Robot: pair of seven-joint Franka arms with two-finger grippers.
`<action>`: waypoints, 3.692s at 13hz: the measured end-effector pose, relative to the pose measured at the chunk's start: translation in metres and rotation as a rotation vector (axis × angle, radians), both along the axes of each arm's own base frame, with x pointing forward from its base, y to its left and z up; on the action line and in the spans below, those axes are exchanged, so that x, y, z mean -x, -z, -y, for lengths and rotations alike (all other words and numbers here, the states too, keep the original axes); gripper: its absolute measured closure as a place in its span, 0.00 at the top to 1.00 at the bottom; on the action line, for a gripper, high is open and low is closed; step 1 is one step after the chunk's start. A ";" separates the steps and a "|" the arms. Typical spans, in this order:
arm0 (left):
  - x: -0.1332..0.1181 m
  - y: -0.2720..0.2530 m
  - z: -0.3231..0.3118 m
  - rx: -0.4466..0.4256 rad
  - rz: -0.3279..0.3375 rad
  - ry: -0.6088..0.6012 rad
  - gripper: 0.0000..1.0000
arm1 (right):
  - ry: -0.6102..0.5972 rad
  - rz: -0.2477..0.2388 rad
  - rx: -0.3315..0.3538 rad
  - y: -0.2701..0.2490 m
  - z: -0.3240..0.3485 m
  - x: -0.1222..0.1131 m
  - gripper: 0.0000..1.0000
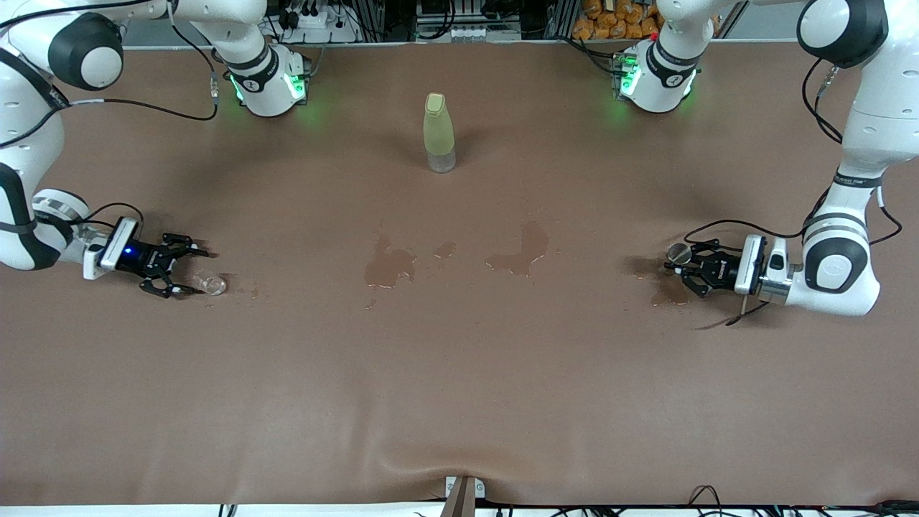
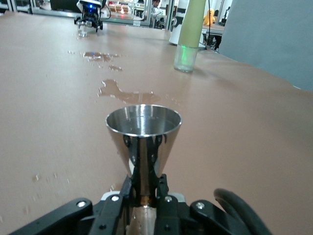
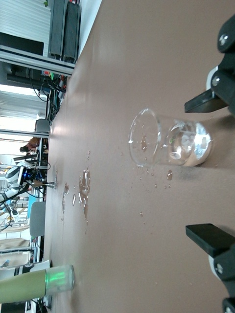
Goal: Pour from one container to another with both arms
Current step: 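Lift the jigger with the left gripper while the right gripper lifts the glass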
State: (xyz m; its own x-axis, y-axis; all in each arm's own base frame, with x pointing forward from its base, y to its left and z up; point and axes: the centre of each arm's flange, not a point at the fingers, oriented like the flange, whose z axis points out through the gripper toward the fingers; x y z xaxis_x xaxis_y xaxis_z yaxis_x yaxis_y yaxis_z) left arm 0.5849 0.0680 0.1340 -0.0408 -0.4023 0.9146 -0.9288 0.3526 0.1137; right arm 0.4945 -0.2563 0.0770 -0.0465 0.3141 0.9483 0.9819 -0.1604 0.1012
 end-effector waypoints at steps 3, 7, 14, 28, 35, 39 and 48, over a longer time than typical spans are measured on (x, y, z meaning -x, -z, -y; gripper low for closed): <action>-0.016 -0.025 0.041 0.087 0.042 0.011 0.21 | 0.041 0.024 -0.010 -0.004 0.006 -0.005 1.00; -0.034 -0.060 0.110 0.214 0.040 -0.010 0.21 | 0.082 0.034 -0.032 0.002 0.004 -0.008 1.00; -0.059 -0.091 0.185 0.212 0.007 -0.138 0.21 | 0.062 0.028 -0.070 0.023 -0.043 -0.027 1.00; -0.019 -0.084 0.417 0.182 -0.013 -0.309 0.21 | 0.039 0.018 -0.097 0.025 -0.069 -0.039 0.15; 0.006 -0.087 0.486 0.156 -0.025 -0.387 0.21 | -0.078 -0.016 -0.258 -0.028 -0.113 -0.063 0.15; 0.024 -0.069 0.529 0.154 -0.058 -0.405 0.21 | -0.154 -0.049 -0.302 -0.095 -0.138 -0.083 0.15; 0.066 -0.061 0.602 0.123 -0.034 -0.400 0.21 | -0.292 -0.256 -0.275 -0.253 -0.219 -0.085 0.15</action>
